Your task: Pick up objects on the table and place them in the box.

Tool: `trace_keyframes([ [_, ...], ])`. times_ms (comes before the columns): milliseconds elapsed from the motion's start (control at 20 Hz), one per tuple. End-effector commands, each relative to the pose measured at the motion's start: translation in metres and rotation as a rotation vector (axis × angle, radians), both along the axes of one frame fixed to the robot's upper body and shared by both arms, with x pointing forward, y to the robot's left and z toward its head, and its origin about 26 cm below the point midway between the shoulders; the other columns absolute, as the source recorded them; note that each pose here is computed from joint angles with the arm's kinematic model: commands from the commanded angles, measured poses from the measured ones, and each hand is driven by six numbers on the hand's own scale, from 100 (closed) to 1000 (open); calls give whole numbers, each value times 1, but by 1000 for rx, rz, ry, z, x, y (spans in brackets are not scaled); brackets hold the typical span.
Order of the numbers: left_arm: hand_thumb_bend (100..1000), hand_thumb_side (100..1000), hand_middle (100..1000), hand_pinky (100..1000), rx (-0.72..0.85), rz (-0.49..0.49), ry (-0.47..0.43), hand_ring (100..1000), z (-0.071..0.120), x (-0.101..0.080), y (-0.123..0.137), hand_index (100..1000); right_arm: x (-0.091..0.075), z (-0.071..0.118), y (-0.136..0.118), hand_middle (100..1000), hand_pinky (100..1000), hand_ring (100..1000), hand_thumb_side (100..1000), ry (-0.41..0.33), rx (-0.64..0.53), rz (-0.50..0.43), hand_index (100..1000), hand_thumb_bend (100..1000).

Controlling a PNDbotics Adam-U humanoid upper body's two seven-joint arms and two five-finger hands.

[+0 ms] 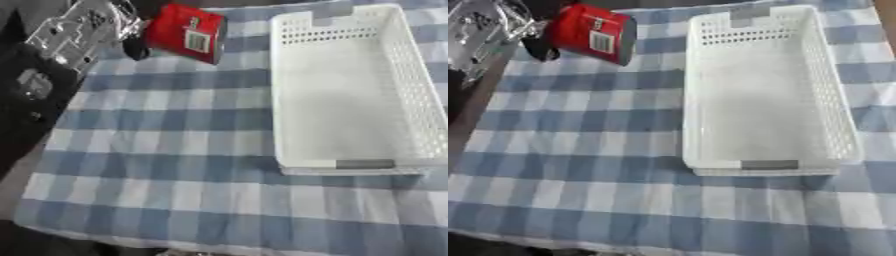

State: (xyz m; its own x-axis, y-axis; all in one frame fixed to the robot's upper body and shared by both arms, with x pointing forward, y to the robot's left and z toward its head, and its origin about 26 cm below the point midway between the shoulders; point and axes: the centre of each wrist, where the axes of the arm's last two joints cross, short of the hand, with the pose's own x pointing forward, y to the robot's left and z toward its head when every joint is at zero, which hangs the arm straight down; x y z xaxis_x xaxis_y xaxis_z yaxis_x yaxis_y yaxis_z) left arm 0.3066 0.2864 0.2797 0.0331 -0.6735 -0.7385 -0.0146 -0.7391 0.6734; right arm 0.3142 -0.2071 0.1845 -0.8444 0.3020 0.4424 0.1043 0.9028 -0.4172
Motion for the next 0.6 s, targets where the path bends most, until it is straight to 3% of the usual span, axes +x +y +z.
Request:
trace_keyframes([
  [50, 266, 211, 459, 312, 30, -70, -54, 403, 19, -7, -11, 599, -1, 6, -2, 648, 606, 722, 1000, -19, -10, -7, 855, 100],
  [600, 258, 252, 465, 341, 42, -295, -82, 413, 42, -6, -56, 602, 0, 9, -1, 651, 608, 726, 1000, -28, 13, -13, 849, 100],
])
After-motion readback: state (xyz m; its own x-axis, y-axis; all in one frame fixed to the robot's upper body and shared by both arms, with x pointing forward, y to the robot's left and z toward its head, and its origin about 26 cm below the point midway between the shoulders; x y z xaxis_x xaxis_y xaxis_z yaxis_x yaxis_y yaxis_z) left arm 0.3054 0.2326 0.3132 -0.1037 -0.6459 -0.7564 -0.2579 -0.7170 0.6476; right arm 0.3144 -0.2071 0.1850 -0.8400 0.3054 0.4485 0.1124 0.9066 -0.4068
